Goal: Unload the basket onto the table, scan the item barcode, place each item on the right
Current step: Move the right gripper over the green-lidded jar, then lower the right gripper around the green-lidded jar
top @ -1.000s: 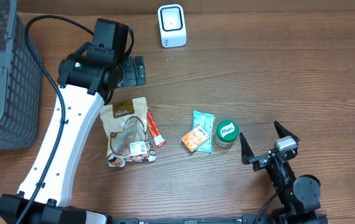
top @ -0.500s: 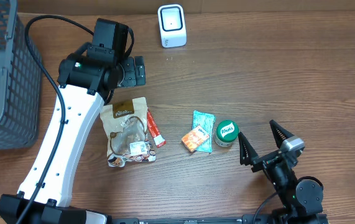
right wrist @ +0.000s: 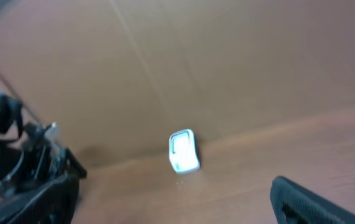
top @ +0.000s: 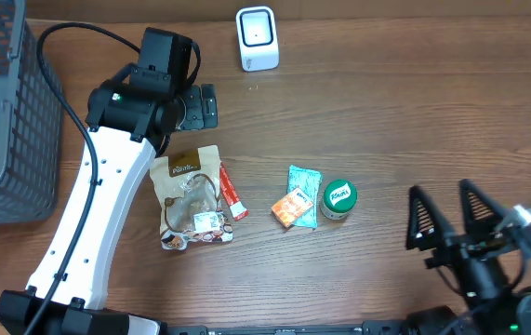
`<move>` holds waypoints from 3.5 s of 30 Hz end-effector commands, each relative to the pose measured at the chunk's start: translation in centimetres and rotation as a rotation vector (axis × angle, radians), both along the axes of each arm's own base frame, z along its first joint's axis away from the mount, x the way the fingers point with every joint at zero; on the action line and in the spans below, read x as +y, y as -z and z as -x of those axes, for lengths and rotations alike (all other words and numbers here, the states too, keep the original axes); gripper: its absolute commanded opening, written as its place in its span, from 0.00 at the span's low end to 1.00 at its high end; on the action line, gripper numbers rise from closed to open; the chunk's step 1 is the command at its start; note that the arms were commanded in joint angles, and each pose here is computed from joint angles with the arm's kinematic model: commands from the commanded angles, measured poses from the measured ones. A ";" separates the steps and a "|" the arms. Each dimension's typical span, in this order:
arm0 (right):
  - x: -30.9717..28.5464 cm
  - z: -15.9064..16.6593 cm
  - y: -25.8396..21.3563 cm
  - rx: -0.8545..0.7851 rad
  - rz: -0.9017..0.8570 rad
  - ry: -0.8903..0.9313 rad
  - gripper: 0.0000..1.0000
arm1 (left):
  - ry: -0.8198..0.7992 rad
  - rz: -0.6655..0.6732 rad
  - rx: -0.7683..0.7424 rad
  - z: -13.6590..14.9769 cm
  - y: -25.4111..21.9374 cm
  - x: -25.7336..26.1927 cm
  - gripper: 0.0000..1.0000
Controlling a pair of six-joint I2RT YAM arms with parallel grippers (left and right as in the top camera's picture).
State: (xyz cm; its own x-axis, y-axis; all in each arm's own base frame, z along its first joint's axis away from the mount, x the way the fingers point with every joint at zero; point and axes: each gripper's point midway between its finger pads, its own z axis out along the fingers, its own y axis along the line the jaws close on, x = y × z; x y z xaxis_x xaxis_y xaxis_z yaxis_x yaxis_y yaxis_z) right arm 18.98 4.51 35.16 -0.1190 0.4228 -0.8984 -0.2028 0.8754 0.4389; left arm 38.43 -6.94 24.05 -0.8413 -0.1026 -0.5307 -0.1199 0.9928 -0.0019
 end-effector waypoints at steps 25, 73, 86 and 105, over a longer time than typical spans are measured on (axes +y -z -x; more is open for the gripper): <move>9.5 -10.5 7.3 1.157 -0.046 -0.344 1.00 | 0.005 -0.020 -0.020 -0.2 -0.7 0.3 1.00; 7.4 -7.8 29.1 1.514 -0.039 0.168 0.71 | 0.005 -0.020 -0.019 -0.2 -0.7 0.3 1.00; 1.5 -7.6 29.0 1.433 0.477 0.173 0.59 | 0.005 -0.020 -0.020 -0.2 -0.7 0.3 1.00; 3.7 -11.7 28.6 1.242 0.532 0.002 0.60 | 0.005 -0.019 -0.019 -0.2 -0.7 0.3 1.00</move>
State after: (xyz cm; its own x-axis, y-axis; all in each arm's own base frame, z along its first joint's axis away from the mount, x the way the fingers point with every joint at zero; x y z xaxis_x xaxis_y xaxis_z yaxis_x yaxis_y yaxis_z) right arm 30.91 7.92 7.08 -0.9594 0.0862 -0.2686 0.1090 0.9915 -0.0712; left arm 38.45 -6.88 24.06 -0.8406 -0.1026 -0.5319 -0.1216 0.9926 0.0007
